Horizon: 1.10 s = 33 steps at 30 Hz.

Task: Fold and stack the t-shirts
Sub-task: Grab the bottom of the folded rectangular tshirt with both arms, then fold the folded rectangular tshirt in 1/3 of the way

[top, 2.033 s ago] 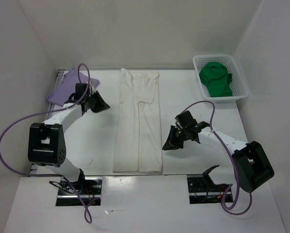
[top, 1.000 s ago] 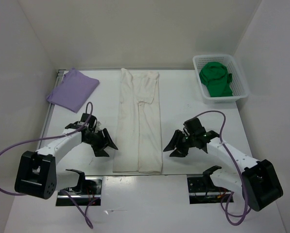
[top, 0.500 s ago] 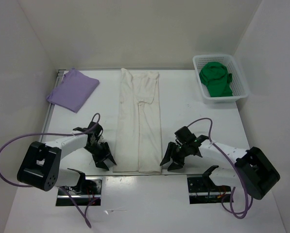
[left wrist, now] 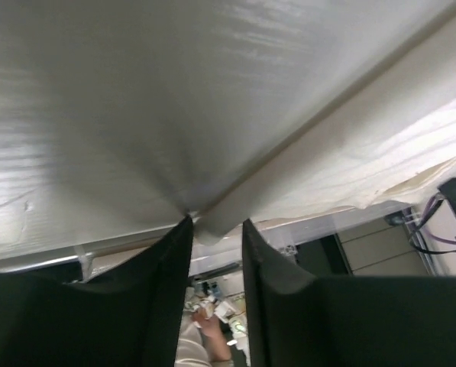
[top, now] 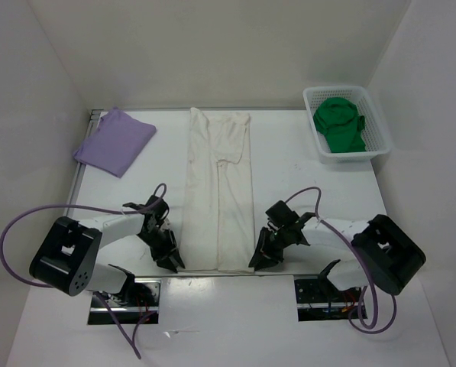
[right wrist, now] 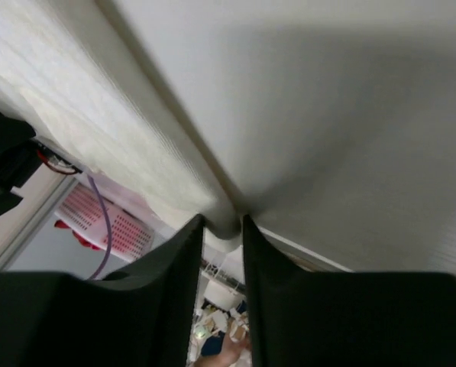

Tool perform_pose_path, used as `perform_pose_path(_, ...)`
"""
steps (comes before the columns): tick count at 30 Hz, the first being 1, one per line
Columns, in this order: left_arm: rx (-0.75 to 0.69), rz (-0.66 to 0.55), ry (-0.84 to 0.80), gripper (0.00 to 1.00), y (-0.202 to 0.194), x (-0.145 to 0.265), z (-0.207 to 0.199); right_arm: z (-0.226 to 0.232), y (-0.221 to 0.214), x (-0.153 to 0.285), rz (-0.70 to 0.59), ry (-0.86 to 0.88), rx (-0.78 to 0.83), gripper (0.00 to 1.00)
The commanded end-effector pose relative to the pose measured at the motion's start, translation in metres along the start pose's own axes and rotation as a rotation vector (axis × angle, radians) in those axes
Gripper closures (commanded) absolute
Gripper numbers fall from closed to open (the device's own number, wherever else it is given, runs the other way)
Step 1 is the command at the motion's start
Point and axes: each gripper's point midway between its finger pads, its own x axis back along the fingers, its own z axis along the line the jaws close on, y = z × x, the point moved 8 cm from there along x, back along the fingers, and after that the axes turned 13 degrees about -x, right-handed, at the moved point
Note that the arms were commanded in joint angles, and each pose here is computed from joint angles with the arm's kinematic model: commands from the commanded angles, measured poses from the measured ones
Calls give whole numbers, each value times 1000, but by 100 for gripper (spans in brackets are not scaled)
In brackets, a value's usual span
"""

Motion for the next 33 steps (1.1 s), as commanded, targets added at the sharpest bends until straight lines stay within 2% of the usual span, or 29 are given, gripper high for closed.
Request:
perform_pose_path(1,6,-1,-32,63,-2,-4,0,16,3,-2,-23,37,47,71)
perform_pose_path(2,2,-8,-37,68,-1,-4,0,16,3,-2,-23,37,47,80)
perform_pose_path(3,-7,-21,-46,80,2,-1,-5,21,3,1,-22,36,55,85)
perform_pose_path(5,-28,-31,-52,87,6,3,-9,26,3,6,-25,2,63,99)
perform_pose_path(7,-66,-47,-61,93,11,14,-19,33,3,15,-58,-5,101,100)
perform_pose_path(10,-52,-99,-91,97,27,34,-27,58,6,41,-100,38,152,100)
perform_pose_path(11,-65,-146,-117,99,37,47,-37,61,11,47,-114,46,150,100)
perform_pose_path(14,-60,-245,-166,100,59,69,-44,77,39,72,-185,89,152,100)
perform_pose_path(19,-37,-454,-308,99,113,113,-80,117,103,102,-311,135,173,100)
perform_pose_path(22,-53,-589,-299,98,152,129,-94,141,142,107,-365,149,186,100)
perform_pose_path(27,-31,-650,-273,97,207,124,-99,175,193,113,-434,167,235,100)
perform_pose_path(33,-8,-737,-242,95,249,127,-103,186,232,109,-456,172,218,100)
